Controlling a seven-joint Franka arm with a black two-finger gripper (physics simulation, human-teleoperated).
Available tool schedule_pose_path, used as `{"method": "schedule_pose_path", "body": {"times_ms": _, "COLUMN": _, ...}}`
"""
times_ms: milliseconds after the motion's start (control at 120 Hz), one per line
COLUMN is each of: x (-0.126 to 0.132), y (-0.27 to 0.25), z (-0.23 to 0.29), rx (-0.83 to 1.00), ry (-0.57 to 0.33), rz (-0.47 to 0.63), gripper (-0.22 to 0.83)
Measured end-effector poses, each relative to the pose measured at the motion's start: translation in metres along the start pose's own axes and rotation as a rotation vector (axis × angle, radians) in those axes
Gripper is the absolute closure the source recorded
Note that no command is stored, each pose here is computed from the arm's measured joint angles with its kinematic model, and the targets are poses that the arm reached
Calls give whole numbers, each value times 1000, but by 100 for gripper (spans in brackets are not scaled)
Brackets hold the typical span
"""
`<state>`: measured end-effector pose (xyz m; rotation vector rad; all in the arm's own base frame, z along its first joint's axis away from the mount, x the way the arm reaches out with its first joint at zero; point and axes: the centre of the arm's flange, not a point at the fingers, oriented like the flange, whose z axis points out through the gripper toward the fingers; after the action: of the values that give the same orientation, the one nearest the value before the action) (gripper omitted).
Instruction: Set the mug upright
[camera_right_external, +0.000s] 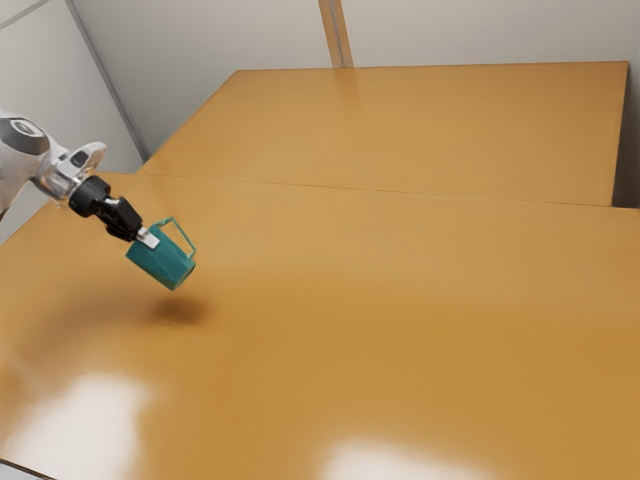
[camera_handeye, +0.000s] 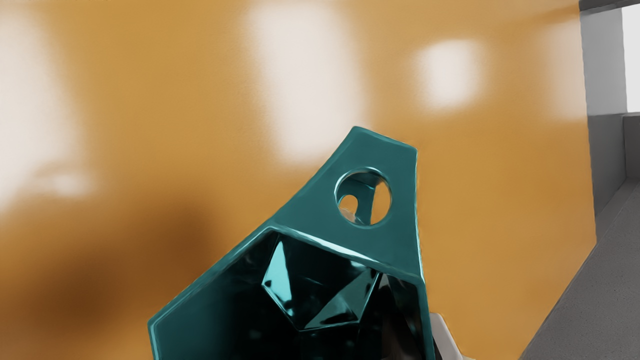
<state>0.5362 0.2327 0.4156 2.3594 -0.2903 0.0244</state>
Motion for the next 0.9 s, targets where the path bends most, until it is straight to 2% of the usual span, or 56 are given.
{"method": "schedule_pose_path", "body": {"times_ms": 225, "x": 66, "y": 77, "z": 55, "rx": 261, "ry": -168, "rz": 129, "gripper": 78}}
{"method": "schedule_pose_path", "body": {"times_ms": 375, "x": 92, "y": 131, "z": 76, "rx": 447, "ry": -226, "rz": 203, "gripper": 79}}
{"method": "schedule_pose_path", "body": {"times_ms": 517, "x": 89, "y": 144, "z": 101, "rx": 550, "ry": -234, "rz": 193, "gripper": 79}}
{"method": "schedule_pose_path", "body": {"times_ms": 708, "x": 81, "y": 153, "z": 144, "rx": 618, "ry": -201, "rz": 168, "gripper": 79}}
{"method": "schedule_pose_path", "body": {"times_ms": 900, "x": 67, "y": 140, "z": 182, "rx": 660, "ry": -164, "rz": 121, "gripper": 79}}
